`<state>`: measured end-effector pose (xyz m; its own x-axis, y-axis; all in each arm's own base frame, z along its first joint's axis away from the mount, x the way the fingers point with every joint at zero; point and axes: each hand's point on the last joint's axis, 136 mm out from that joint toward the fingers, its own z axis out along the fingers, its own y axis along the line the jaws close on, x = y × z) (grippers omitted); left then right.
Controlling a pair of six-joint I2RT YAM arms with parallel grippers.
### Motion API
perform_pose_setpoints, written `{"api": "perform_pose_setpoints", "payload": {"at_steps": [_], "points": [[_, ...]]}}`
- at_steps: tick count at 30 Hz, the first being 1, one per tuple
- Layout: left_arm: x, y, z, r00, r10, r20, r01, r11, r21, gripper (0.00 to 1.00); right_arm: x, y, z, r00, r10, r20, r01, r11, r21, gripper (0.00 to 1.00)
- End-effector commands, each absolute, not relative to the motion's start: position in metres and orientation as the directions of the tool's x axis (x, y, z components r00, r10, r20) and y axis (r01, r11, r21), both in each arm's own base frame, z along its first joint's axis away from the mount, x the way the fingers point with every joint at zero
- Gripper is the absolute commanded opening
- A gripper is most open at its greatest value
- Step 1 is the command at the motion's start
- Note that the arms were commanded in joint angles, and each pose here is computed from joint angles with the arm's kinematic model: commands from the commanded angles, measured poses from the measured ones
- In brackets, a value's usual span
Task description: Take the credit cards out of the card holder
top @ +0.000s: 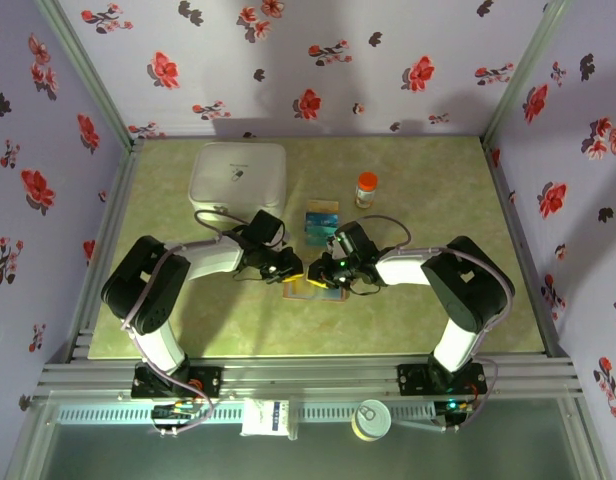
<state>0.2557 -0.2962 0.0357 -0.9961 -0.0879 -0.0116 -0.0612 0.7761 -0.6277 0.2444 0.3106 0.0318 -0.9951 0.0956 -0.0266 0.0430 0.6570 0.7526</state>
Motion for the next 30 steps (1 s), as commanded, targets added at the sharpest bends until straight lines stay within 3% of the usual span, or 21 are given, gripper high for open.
{"api": "perform_pose_setpoints", "payload": {"at_steps": [1, 5, 13, 21, 30], "points": [[0.254, -0.302, 0.038, -0.996, -0.086, -0.001, -0.065, 0.760, -0.646, 0.14, 0.240, 0.306, 0.031, -0.994, 0.110, 0.001, 0.073, 0.655, 0.752, 0.21], [0.255, -0.303, 0.050, -0.996, -0.088, -0.017, -0.055, 0.751, -0.658, 0.14, 0.245, 0.305, 0.060, -0.991, 0.121, -0.057, 0.035, 0.643, 0.765, 0.25], [0.254, -0.317, 0.075, -0.997, -0.059, -0.049, -0.010, 0.733, -0.680, 0.21, 0.251, 0.262, 0.095, -0.966, 0.157, -0.204, -0.004, 0.784, 0.621, 0.28], [0.248, -0.351, 0.076, -0.999, 0.001, -0.051, 0.036, 0.726, -0.687, 0.37, 0.249, 0.232, 0.119, -0.948, 0.179, -0.263, -0.002, 0.823, 0.568, 0.29], [0.237, -0.389, 0.055, -0.996, 0.084, -0.021, 0.077, 0.737, -0.672, 0.46, 0.243, 0.212, 0.135, -0.932, 0.204, -0.299, 0.004, 0.830, 0.557, 0.31]]}}
